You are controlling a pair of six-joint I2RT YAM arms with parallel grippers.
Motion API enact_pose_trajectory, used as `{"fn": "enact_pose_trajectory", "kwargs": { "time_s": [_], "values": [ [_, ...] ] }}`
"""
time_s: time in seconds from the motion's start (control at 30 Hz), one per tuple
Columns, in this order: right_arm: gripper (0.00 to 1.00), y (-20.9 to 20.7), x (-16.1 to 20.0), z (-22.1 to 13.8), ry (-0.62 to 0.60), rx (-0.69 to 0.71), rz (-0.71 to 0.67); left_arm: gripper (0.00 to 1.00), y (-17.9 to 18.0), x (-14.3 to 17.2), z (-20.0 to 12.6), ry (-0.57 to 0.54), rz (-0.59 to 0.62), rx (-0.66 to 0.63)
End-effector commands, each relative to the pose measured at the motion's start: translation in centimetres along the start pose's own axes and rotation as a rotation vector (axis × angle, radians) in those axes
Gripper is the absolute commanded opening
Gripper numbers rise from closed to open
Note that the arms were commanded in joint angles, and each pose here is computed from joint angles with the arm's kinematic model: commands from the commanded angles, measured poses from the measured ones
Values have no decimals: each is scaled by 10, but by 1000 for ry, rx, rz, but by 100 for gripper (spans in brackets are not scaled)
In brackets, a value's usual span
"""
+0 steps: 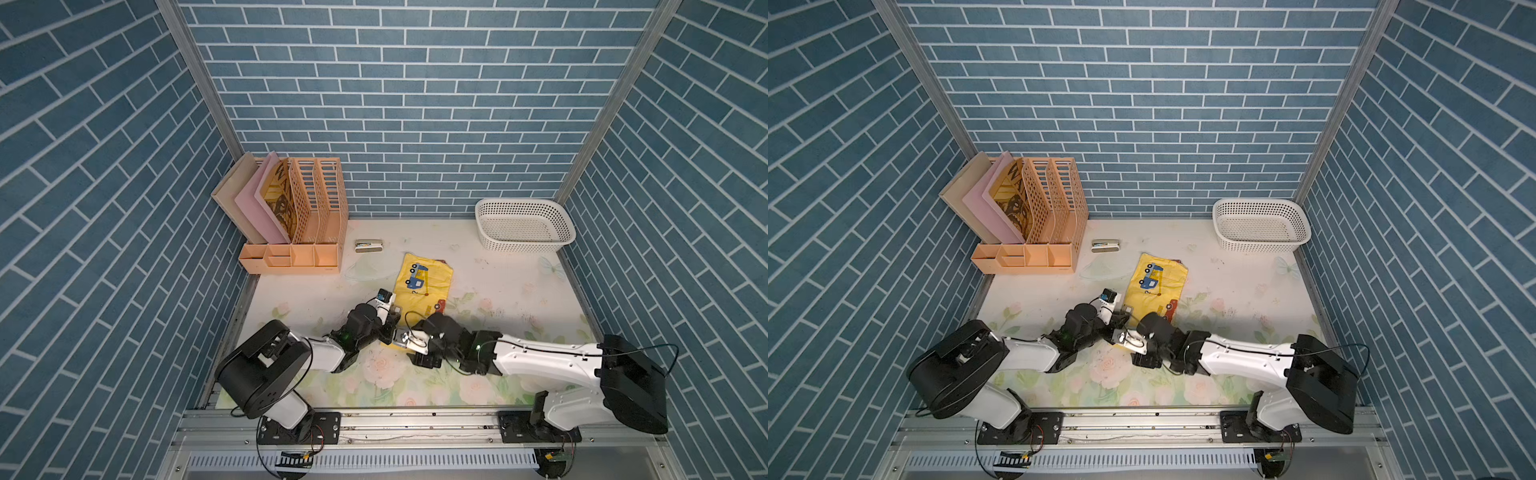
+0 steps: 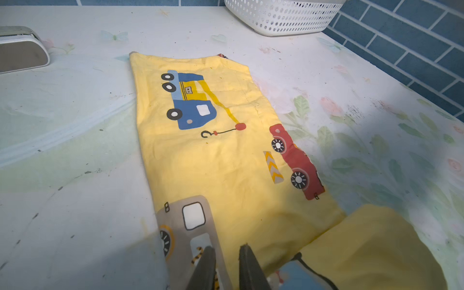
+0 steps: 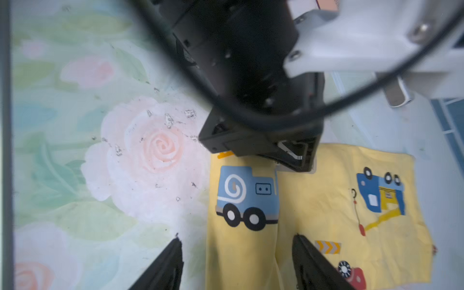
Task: Roll up the pillowcase
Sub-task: Roll the pillowcase at the center of the board.
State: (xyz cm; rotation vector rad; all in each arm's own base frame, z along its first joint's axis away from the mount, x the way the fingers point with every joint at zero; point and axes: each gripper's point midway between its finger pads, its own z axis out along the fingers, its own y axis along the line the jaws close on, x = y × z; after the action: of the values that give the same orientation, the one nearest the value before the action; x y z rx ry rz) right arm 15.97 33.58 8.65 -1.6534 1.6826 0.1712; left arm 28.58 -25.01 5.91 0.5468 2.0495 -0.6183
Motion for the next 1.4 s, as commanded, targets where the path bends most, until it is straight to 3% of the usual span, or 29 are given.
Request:
{"fn": "enact_pose_trajectory", "kwargs": {
  "time_s": [0.0,0.3,0.43,0.47,0.57,0.7,0.77,0.93,1.0,1.13,1.37],
  "values": [
    [74,-18,31,5,143,256,-66,21,2,-5,3,-5,15,-17],
    [79,-11,45,30,213,345,-144,20,3,-9,-3,-26,8,-22],
    [75,-6,52,41,229,330,-149,20,4,-11,-5,-34,2,-29],
    [70,-2,55,44,228,297,-138,20,5,-12,-7,-44,-4,-34],
    [38,3,60,47,230,228,-105,22,14,-23,-17,-91,-47,-52],
    [11,8,52,38,173,141,-61,29,35,-59,-52,-247,-135,-83],
    [0,12,40,32,125,47,-16,30,41,-72,-65,-290,-153,-97],
    [0,37,3,-5,-41,-564,259,30,41,-81,-84,-304,-149,-106],
    [0,30,-2,-16,-77,-715,355,30,35,-79,-92,-315,-139,-79],
    [0,6,2,-7,-80,-809,441,30,13,-74,-104,-326,-70,3],
    [0,-15,18,13,-45,-978,556,30,-13,-70,-95,-288,21,78]
  ]
}}
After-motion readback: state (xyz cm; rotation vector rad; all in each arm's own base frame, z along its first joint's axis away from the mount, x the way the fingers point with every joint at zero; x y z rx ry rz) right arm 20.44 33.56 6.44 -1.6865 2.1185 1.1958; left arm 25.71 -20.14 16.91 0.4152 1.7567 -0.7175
